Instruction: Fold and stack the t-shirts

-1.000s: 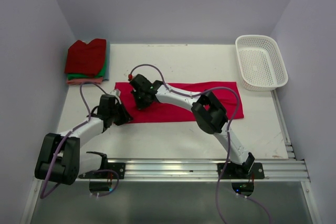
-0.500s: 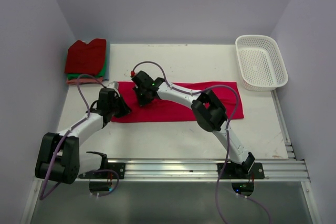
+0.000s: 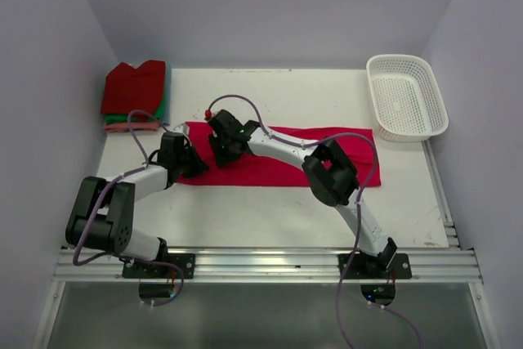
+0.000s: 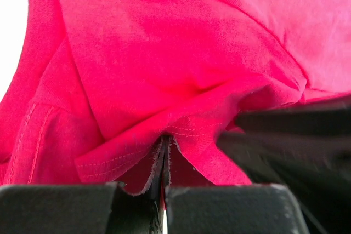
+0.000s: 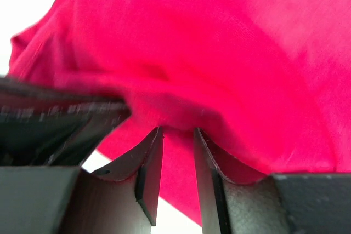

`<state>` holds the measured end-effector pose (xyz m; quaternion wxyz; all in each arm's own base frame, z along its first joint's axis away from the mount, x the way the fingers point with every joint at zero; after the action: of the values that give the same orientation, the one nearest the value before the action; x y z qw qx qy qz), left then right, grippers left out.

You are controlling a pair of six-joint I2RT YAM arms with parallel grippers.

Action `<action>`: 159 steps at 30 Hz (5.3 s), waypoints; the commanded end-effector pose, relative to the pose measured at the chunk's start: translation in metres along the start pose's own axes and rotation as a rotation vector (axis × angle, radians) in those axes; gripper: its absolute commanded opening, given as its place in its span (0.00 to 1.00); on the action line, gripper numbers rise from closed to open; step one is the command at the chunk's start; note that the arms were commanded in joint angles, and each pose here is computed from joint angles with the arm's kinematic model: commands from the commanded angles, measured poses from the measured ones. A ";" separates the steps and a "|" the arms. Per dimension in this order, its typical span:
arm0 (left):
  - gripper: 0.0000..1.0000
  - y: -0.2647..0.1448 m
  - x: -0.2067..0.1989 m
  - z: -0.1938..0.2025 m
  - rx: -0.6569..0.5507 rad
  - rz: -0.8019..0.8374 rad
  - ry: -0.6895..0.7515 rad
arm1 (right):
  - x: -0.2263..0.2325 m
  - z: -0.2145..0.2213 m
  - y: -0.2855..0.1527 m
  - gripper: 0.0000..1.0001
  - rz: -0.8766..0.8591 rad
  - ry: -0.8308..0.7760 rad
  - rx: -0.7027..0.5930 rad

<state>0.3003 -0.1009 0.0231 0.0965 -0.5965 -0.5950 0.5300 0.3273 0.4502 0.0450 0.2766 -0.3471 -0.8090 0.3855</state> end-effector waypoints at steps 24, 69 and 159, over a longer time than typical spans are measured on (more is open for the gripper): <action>0.00 0.010 -0.005 -0.001 -0.013 0.047 -0.008 | -0.040 -0.015 -0.001 0.31 0.134 -0.067 -0.008; 0.00 0.015 -0.004 0.003 0.005 0.054 -0.019 | -0.033 -0.005 0.003 0.31 0.093 -0.066 0.024; 0.00 0.014 0.002 0.002 0.006 0.052 -0.030 | -0.051 -0.007 -0.087 0.00 0.247 -0.159 0.020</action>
<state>0.3135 -0.1137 0.0233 0.0630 -0.6205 -0.5636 0.5416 0.3313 0.3926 0.0760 0.1882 -0.3953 -0.7786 0.4496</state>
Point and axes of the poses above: each gripper's point midway between its finger pads, its own y axis out along the fingers, its own x axis along the line the jaws close on, z = x × y, the point moved 1 cm from there along -y, back along the fingers, and after that the axes turned 7 degrees about -y, right-handed, at the moved point
